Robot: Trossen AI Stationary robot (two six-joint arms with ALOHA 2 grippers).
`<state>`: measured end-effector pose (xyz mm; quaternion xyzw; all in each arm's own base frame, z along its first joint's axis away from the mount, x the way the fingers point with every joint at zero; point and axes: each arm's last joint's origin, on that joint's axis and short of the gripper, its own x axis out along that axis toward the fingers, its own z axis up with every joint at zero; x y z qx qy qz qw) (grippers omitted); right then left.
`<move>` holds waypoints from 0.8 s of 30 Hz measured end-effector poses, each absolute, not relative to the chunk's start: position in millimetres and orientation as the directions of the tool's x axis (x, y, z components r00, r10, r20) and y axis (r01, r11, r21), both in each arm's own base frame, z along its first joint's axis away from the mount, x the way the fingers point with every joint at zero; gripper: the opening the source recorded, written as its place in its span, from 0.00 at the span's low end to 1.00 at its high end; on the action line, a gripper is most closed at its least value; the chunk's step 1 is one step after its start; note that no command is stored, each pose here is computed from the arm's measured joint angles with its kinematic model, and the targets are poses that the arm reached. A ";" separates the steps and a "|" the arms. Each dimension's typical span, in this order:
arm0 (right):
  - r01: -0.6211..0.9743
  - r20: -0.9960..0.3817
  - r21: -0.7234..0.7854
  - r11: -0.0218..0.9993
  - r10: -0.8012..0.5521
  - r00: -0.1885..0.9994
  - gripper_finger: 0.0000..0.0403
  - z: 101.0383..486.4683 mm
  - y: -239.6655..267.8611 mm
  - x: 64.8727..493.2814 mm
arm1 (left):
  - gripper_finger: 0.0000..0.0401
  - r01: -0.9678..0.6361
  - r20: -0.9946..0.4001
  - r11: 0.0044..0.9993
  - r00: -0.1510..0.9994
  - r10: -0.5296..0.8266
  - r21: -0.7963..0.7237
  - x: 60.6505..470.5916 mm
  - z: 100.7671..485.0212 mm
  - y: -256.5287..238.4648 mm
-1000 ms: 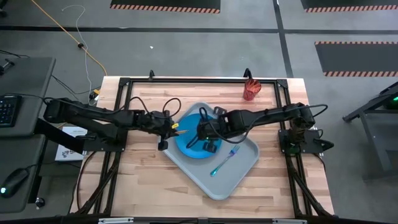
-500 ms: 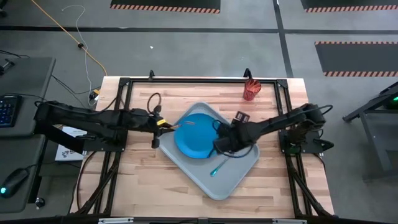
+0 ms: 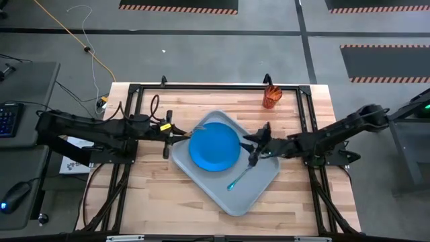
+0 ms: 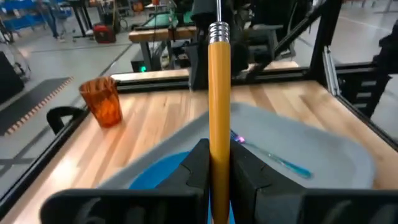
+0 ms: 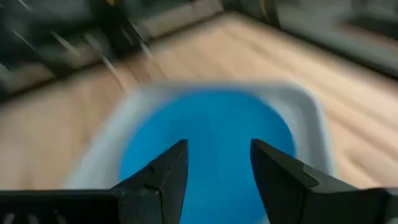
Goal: Pick and place plate/cup/fork/spoon on tray
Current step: Put the yellow spoon on the right side of the gray serving tray
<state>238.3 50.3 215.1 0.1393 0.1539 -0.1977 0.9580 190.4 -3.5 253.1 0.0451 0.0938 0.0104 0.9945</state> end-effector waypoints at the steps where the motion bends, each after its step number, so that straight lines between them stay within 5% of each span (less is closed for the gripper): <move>1: 0.391 -0.279 0.220 0.894 -0.326 0.903 0.41 213.7 50.1 237.4 | 0.05 -0.014 -0.168 0.996 0.985 0.029 0.091 192.5 254.1 -3.6; 8: 0.281 0.014 0.192 0.940 -0.289 0.957 0.41 213.9 46.0 240.4 | 0.05 -0.035 -0.058 0.998 0.998 0.037 0.046 211.2 255.6 -1.9; 24: 0.321 0.041 -0.073 0.944 -0.318 0.947 0.41 236.0 16.9 341.9 | 0.05 -0.118 -0.023 0.989 0.993 0.117 -0.085 239.5 236.0 21.9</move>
